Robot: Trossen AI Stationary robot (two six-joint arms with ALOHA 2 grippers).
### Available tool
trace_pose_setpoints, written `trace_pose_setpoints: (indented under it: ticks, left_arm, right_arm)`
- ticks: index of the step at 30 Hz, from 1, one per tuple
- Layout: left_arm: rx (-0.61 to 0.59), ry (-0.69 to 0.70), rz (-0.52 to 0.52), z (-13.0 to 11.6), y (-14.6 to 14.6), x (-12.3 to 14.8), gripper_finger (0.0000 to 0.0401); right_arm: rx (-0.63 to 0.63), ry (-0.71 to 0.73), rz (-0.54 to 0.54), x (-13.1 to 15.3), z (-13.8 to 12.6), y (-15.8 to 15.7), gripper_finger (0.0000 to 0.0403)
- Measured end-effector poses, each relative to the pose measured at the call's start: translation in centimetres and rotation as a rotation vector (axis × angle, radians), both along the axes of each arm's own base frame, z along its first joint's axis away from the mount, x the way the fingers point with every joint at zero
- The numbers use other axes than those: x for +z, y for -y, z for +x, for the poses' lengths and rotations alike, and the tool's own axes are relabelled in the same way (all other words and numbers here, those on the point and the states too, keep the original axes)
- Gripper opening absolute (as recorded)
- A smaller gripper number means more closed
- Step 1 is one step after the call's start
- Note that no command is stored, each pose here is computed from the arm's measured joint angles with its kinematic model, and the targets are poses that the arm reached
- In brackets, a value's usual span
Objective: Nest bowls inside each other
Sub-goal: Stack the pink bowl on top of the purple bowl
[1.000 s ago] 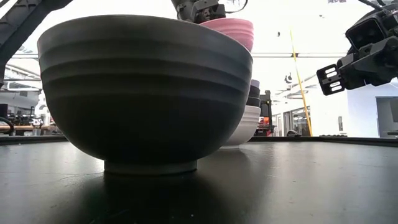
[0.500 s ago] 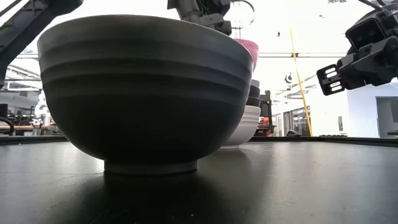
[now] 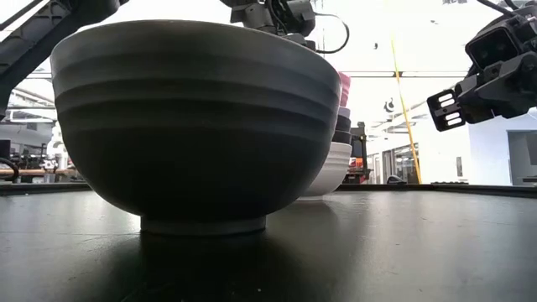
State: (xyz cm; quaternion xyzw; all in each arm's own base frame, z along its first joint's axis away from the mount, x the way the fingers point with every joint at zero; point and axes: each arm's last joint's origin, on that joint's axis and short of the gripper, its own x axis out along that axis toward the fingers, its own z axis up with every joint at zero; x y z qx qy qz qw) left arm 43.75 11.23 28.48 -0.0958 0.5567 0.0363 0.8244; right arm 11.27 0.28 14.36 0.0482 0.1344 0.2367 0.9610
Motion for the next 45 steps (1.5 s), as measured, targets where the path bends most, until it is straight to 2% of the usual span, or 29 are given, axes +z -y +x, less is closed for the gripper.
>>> trace_pose_setpoints:
  ticks: [21,45]
  left_arm:
    - [0.004,-0.011,-0.013,0.7,0.9,-3.5,0.0005]
    - [0.035,-0.112,0.138,0.6,2.7,-3.9,0.0003]
  right_arm:
    - [-0.001,0.0,0.0,0.0,0.0,0.0,0.0061]
    - [0.0,0.004,-0.005,0.0,0.0,0.0,0.0061]
